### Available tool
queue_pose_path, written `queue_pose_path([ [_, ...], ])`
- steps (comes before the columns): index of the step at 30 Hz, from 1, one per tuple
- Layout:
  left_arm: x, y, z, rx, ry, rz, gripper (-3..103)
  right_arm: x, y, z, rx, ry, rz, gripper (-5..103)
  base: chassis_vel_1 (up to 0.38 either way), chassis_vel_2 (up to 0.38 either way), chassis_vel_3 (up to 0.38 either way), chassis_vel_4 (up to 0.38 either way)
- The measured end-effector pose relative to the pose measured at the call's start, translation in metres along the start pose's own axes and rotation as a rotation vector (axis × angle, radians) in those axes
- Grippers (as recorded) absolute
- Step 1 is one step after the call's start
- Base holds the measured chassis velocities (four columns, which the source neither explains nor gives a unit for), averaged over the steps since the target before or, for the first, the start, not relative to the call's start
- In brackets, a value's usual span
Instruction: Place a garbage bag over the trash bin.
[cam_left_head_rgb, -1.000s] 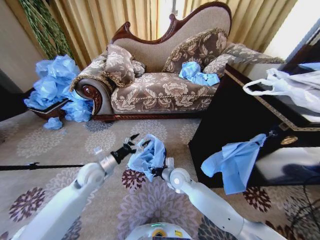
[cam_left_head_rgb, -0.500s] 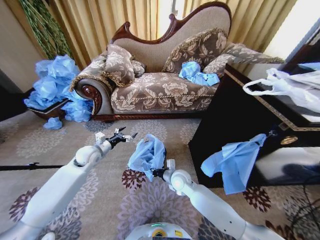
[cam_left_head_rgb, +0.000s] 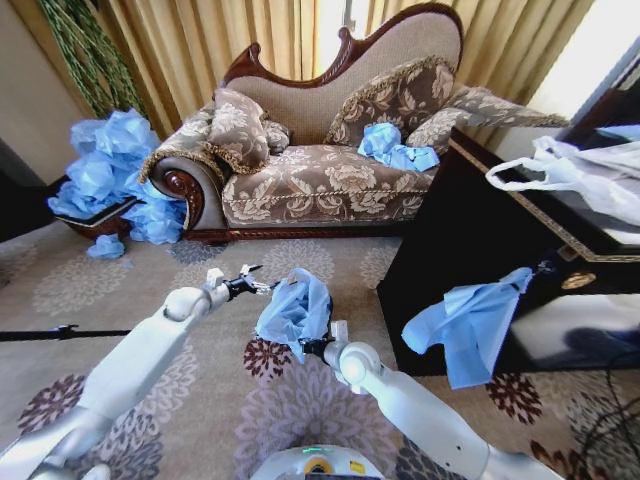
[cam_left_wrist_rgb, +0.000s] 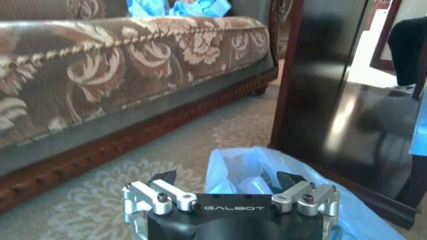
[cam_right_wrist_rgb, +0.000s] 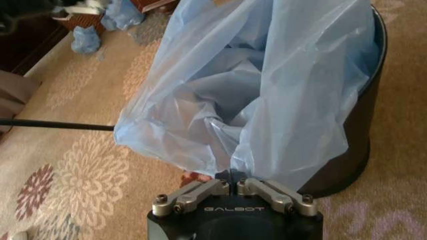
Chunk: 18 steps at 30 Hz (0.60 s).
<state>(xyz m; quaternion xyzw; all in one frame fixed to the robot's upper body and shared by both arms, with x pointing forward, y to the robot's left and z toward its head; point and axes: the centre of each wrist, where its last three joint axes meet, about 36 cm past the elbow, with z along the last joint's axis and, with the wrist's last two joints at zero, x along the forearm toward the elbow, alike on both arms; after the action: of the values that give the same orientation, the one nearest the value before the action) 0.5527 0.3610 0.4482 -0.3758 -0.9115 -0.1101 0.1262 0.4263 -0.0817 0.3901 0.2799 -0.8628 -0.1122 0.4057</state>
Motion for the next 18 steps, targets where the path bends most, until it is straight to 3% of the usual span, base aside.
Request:
queue_pose_path([
  [7,-0.034,0.001,0.007,0.047,0.010,-0.027,101,0.001,-0.003,0.003,-0.014,-0.002,0.002,0,0.000,0.000,0.000,0.000],
  [13,-0.060,-0.002,0.014,0.072,0.019,-0.033,85,0.005,-0.008,0.001,-0.018,-0.015,0.000,0,0.000,0.000,0.000,0.000],
  [18,-0.064,-0.003,0.015,0.078,0.032,-0.040,73,0.009,-0.012,0.001,-0.020,-0.023,-0.001,0,0.000,0.000,0.000,0.000],
])
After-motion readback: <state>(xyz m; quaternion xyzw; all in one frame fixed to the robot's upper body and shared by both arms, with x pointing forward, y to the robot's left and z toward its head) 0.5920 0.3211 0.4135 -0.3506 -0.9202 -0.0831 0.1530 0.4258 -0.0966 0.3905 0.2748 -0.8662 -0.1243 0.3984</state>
